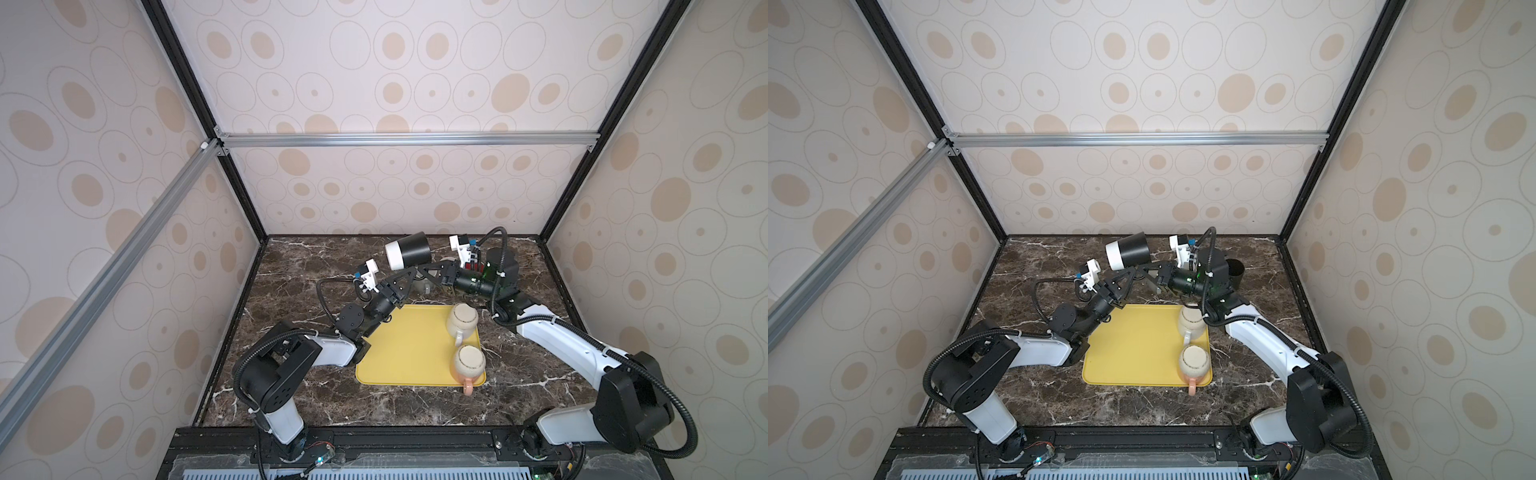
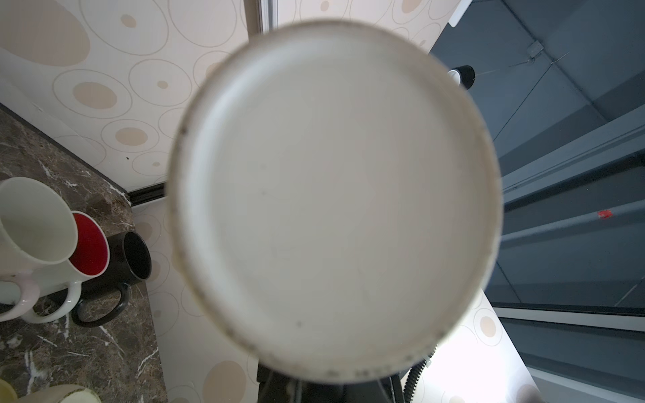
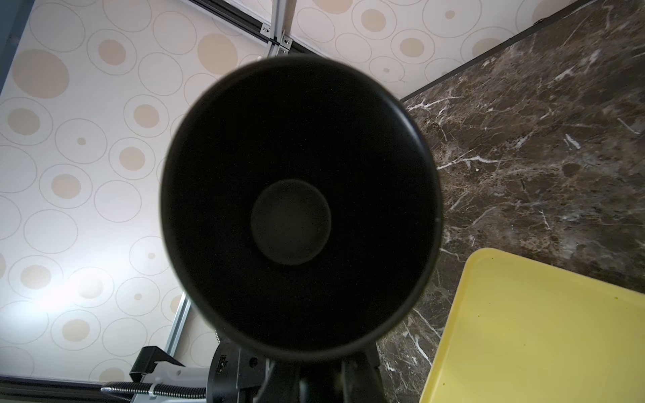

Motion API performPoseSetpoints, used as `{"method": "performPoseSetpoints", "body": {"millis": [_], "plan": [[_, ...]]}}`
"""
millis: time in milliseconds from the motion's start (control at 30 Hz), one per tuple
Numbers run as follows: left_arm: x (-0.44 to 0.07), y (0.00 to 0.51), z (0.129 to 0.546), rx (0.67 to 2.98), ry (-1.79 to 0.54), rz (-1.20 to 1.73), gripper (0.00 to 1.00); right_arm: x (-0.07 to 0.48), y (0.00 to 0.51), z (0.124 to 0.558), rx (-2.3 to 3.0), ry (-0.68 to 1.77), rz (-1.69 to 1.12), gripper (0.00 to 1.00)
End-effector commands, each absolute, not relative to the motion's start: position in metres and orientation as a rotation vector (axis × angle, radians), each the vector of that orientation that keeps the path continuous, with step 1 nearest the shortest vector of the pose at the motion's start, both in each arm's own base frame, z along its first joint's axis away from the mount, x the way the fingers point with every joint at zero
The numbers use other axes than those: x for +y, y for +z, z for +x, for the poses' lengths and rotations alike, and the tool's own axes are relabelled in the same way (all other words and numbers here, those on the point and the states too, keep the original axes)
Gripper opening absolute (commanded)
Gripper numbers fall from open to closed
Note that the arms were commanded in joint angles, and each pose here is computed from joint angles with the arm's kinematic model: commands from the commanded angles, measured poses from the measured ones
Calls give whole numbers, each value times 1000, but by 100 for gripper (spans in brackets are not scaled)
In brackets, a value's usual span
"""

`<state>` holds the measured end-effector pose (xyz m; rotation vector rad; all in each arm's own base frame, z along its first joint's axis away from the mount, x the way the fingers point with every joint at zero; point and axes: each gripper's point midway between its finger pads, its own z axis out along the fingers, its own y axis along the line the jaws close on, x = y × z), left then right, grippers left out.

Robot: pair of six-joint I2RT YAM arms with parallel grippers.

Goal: Turn the mug right side up
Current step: 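Grasp the black mug rim with the right gripper while the left holds it, then open the left gripper and withdraw while the right gripper carries the black mug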

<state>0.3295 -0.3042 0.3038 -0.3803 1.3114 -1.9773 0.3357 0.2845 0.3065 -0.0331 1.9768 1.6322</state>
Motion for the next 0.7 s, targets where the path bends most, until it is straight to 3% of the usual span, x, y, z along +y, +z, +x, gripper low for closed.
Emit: {"method": "performPoseSetpoints", "body": {"millis": [0,67,133,167,433,667], "plan": [[-293,364,294,1048,-2112,-191,3,292,342,334,1864,1631,-146,0],[-293,358,295,1081,-2092,-204,40,293,343,334,1877,1622,-150,0],[-290,351,298,1113,-2063,-218,89,293,346,334,1886,1610,-155,0],[-288,348,300,1136,-2050,-228,100,292,346,334,1894,1598,-145,0],[-285,322,311,1396,-1876,-199,100,292,345,340,1919,1583,-108,0],[-270,270,319,1768,-1436,-188,100,292,353,344,1900,1573,-111,0]]}}
